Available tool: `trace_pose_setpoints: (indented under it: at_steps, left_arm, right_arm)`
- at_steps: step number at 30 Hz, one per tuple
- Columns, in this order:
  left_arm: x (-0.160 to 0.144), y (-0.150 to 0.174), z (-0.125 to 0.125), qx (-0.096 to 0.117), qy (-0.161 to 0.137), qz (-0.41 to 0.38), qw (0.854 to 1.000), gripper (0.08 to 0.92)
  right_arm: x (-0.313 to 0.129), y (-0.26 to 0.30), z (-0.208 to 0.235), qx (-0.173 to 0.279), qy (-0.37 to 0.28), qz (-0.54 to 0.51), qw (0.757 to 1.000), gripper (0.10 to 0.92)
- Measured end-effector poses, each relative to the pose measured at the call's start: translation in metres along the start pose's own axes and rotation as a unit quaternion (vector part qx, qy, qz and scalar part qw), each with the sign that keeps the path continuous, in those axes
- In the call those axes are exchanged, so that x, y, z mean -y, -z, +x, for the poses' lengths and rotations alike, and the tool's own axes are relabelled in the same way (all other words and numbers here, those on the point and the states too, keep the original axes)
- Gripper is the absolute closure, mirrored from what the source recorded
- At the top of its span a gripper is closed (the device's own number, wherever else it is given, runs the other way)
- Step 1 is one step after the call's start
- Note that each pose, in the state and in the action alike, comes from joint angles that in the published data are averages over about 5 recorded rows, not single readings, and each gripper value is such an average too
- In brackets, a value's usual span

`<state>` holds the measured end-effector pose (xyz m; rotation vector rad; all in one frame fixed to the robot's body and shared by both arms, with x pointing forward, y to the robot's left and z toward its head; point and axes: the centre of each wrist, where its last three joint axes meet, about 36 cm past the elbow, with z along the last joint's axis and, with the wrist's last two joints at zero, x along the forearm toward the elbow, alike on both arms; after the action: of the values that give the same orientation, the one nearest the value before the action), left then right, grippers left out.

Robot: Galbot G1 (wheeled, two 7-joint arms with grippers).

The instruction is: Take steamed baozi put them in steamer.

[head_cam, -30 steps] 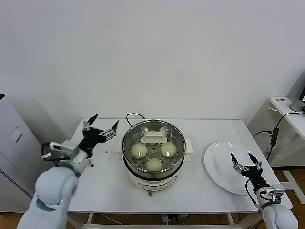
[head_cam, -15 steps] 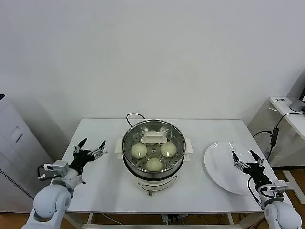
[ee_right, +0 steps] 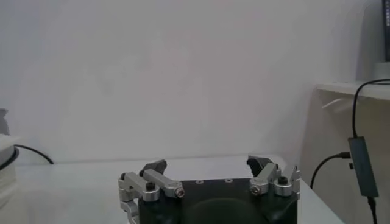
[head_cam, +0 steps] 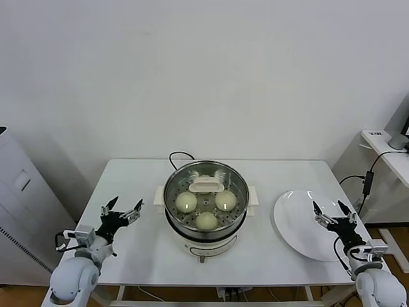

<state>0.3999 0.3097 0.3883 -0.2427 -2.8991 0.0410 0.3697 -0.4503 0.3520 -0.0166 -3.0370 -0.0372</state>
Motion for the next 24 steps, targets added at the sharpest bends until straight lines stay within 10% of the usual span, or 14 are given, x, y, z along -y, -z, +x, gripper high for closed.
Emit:
trace_pose_setpoints:
  at_steps: [24]
  left_arm:
    - [-0.013, -0.010, 0.001, -0.008, 0.023, 0.012, 1.000, 0.177]
  right_arm:
    - [0.003, 0.000, 0.005, -0.021, -0.002, 0.005, 1.000, 0.200]
